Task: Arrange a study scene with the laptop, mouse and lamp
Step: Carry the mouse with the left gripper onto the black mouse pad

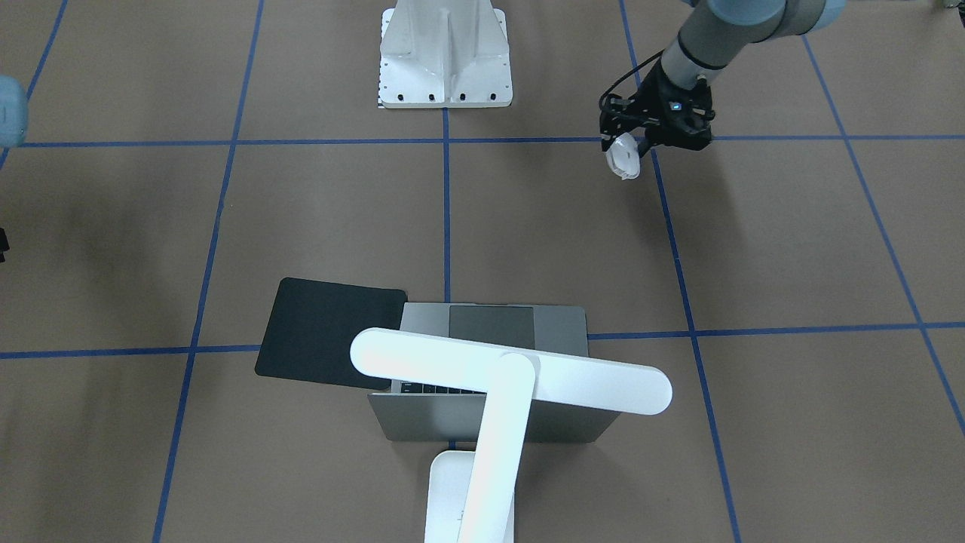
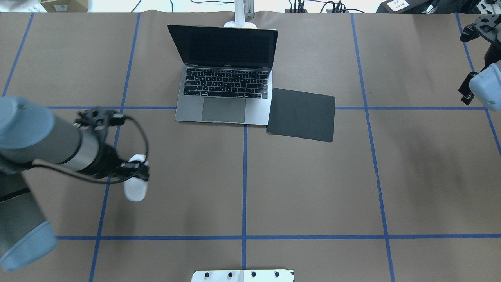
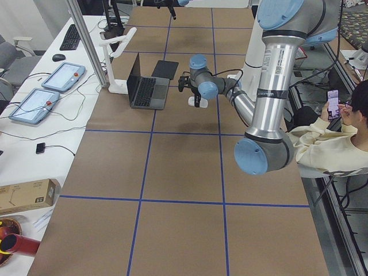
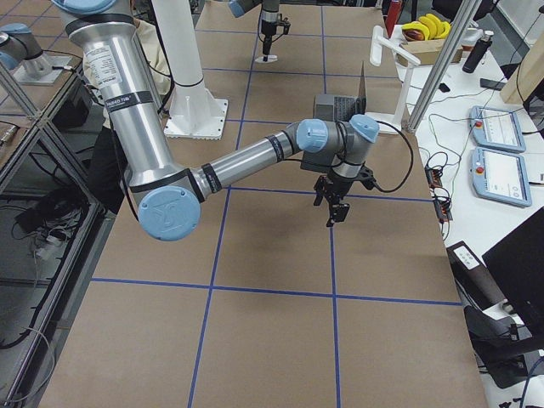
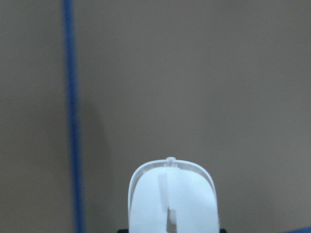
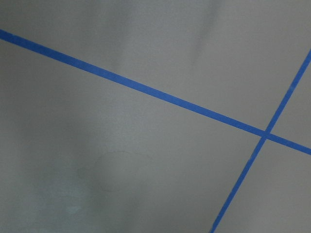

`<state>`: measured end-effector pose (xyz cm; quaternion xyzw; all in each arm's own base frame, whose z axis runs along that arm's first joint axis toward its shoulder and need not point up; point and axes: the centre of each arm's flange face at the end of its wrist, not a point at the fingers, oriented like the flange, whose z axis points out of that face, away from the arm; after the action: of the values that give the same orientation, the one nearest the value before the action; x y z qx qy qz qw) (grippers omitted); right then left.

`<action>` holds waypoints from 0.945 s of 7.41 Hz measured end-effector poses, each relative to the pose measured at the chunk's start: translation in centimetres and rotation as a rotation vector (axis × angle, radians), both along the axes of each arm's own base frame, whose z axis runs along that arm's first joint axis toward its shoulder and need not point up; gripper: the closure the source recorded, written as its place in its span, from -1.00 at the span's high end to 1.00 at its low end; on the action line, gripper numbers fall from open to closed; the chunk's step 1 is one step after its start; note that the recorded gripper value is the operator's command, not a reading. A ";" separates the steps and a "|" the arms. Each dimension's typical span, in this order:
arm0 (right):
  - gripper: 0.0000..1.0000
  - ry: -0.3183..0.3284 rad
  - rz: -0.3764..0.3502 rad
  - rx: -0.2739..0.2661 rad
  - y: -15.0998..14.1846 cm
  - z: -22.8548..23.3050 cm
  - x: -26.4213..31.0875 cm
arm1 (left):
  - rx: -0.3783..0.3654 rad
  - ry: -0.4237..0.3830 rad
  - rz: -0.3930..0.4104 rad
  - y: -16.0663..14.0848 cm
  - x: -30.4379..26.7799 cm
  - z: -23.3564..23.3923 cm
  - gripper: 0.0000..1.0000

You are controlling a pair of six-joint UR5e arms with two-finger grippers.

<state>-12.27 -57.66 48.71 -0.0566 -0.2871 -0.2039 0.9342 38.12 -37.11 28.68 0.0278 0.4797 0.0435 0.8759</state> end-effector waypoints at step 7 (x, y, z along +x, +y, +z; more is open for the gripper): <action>1.00 -0.136 0.069 -0.043 0.1 -1.3 1.6 | 0.101 0.051 -0.272 -11.5 15.2 -14.0 -0.88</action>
<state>-10.63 -57.52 47.43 -0.0530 -0.3560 -0.1686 0.9176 53.33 -48.65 14.69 0.1375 0.4908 -0.0524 0.8588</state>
